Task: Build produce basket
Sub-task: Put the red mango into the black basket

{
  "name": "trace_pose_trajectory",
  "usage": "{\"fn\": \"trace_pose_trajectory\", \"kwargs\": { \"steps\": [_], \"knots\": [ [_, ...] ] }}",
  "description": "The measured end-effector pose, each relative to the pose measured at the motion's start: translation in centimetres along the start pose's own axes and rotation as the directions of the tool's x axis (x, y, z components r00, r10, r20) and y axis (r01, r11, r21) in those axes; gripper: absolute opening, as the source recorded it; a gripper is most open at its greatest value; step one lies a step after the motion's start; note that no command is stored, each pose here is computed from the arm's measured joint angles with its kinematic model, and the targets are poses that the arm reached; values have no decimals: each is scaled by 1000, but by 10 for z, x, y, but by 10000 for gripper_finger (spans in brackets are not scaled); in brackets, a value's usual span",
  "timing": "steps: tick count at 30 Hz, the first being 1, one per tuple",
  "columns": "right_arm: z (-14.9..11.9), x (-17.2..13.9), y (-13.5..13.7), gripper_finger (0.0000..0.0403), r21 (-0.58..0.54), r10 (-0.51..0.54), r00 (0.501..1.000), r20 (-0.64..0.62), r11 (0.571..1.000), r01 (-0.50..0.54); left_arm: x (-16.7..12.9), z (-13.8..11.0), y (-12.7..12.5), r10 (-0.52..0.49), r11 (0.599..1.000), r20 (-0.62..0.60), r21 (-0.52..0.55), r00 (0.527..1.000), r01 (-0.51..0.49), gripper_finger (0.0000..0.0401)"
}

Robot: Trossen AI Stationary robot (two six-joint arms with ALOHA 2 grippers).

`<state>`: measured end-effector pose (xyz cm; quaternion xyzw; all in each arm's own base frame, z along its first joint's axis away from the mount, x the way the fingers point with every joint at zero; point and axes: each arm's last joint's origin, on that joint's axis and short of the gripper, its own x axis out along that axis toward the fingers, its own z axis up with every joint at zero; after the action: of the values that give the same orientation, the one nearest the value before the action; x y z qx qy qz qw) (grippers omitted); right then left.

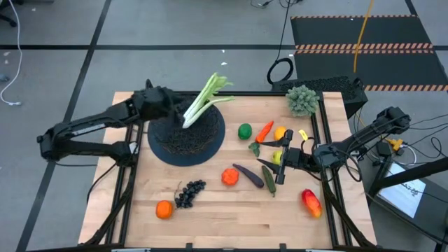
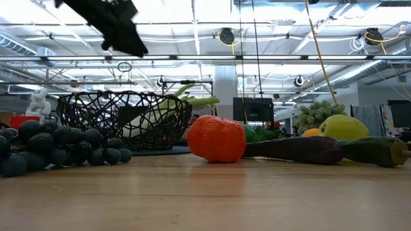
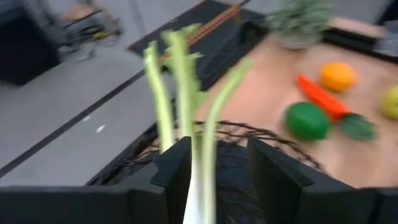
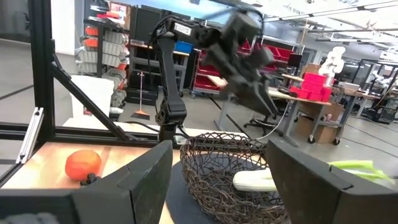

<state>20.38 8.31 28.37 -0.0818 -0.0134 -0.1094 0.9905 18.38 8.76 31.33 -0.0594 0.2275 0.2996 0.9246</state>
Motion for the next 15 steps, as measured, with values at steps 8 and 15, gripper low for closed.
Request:
{"fn": "trace_pose_trajectory", "kwargs": {
  "steps": [8, 15],
  "knots": [
    [-1, 1, -2, 254, 38, -30, 999, -13, 999, 30, -53, -8, -11, -173, 983, 29, 63, 984, 171, 123],
    [-20, 3, -9, 254, 143, -214, 962, -169, 960, 239, -76, -17, -34, -358, 923, 26, 162, 934, 349, 95]
  ]
}}
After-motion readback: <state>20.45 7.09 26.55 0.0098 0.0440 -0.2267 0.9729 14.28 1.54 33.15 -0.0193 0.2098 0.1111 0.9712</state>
